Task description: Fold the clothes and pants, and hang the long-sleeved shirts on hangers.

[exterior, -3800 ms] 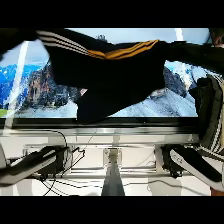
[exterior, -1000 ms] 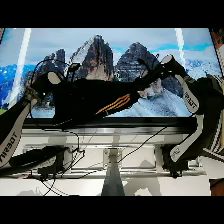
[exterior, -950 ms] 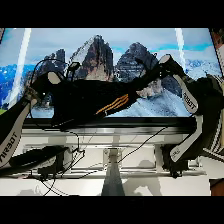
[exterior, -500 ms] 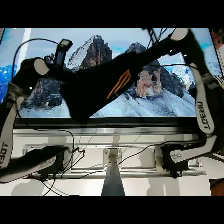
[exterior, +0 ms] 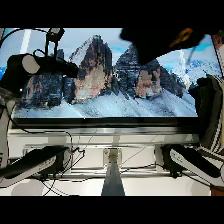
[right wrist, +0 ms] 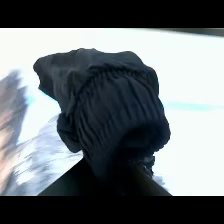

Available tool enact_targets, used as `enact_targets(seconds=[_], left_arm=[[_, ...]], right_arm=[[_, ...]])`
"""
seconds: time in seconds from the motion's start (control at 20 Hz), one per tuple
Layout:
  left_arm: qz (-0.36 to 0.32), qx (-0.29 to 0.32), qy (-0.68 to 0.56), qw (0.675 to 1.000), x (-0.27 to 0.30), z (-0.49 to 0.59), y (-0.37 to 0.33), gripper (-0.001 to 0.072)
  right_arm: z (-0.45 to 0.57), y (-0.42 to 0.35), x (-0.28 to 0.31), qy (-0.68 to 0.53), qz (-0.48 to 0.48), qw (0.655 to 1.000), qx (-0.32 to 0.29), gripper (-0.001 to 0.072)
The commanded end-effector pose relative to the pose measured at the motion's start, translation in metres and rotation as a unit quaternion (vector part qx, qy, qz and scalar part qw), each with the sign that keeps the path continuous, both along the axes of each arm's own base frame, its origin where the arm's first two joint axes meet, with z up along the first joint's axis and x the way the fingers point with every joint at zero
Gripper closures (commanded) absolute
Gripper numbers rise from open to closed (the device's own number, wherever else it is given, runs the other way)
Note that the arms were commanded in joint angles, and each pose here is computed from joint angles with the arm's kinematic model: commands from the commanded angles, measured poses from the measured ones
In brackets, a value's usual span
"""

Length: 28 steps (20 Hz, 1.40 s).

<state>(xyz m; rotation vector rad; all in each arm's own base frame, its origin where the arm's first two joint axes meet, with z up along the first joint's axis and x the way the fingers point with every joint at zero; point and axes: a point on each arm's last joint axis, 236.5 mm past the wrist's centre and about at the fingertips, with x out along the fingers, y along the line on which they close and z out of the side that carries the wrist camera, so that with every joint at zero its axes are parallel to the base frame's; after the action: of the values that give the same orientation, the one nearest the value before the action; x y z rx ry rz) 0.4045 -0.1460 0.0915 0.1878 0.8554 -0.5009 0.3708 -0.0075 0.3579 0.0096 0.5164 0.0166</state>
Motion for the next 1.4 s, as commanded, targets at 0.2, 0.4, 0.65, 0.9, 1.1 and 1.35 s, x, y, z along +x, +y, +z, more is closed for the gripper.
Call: enact_targets(seconds=[0.2,0.4,0.65,0.9,1.1,1.35], left_arm=[[0.000,0.000,-0.003,1.000,0.001,0.002,0.000,0.0371],[0.000,0.000,-0.003,1.000,0.001,0.002,0.000,0.0371],[0.000,0.000,-0.004,1.000,0.001,0.002,0.000,0.0371],[0.000,0.000,-0.004,1.000,0.001,0.002,0.000,0.0371],[0.000,0.000,-0.003,1.000,0.001,0.002,0.000,0.0371],[0.000,0.000,-0.004,1.000,0.001,0.002,0.000,0.0371]], right_arm=[[0.022,-0.179,-0.203,0.017,-0.444,0.896,-0.009,0.0671],[0.003,-0.211,-0.287,0.073,-0.595,0.800,0.001,0.0671],[-0.003,-0.216,-0.317,0.084,-0.648,0.757,0.017,0.0668],[0.007,-0.228,-0.309,0.051,-0.653,0.755,0.012,0.0002],[0.001,-0.235,-0.280,0.049,-0.621,0.782,0.027,0.0024],[-0.048,-0.228,-0.227,0.108,-0.550,0.822,0.099,0.0487]])
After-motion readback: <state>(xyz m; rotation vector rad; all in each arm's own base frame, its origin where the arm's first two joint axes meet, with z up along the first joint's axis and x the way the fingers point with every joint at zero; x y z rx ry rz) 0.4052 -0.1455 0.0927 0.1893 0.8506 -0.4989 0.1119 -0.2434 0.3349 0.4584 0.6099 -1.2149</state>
